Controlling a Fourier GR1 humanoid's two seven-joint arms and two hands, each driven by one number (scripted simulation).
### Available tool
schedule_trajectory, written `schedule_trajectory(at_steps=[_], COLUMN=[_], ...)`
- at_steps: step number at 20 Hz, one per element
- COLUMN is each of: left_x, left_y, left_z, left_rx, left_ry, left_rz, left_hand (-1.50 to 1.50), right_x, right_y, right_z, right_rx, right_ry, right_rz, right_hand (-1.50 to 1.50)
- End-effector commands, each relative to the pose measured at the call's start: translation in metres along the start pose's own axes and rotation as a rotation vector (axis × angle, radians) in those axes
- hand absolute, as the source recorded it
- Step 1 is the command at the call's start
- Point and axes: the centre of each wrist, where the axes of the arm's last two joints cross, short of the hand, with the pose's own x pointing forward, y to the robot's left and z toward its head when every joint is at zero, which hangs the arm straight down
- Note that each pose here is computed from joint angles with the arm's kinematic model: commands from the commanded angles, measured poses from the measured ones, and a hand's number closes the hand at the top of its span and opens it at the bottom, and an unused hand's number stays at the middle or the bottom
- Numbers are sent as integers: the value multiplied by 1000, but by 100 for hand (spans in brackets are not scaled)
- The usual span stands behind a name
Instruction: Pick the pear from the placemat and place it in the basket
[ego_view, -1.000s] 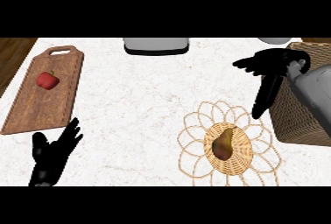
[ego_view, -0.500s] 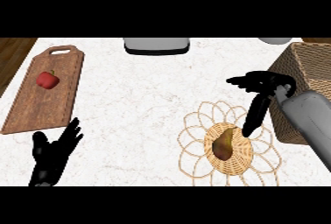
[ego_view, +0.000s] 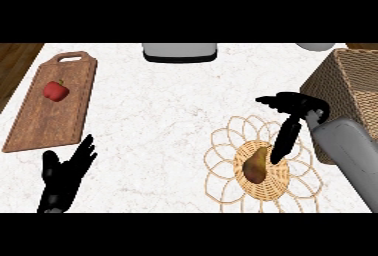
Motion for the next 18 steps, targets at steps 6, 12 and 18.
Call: schedule_trajectory(at_steps=[6,12,18], left_x=[-15,-25,-22], left_y=[-4,14,-1], left_z=[5,-1,1], left_rx=[0,8,-3], left_ry=[87,110,106], left_rz=[-4,-1,-2], left_hand=[0,0,0], right_x=[-10,-2,-13], right_y=[19,46,46], right_z=[-21,-37,-38], right_rx=[-2,71,100], right_ry=[15,80,95], right_rz=[-1,60,44], right_hand=[-150,-150,-150])
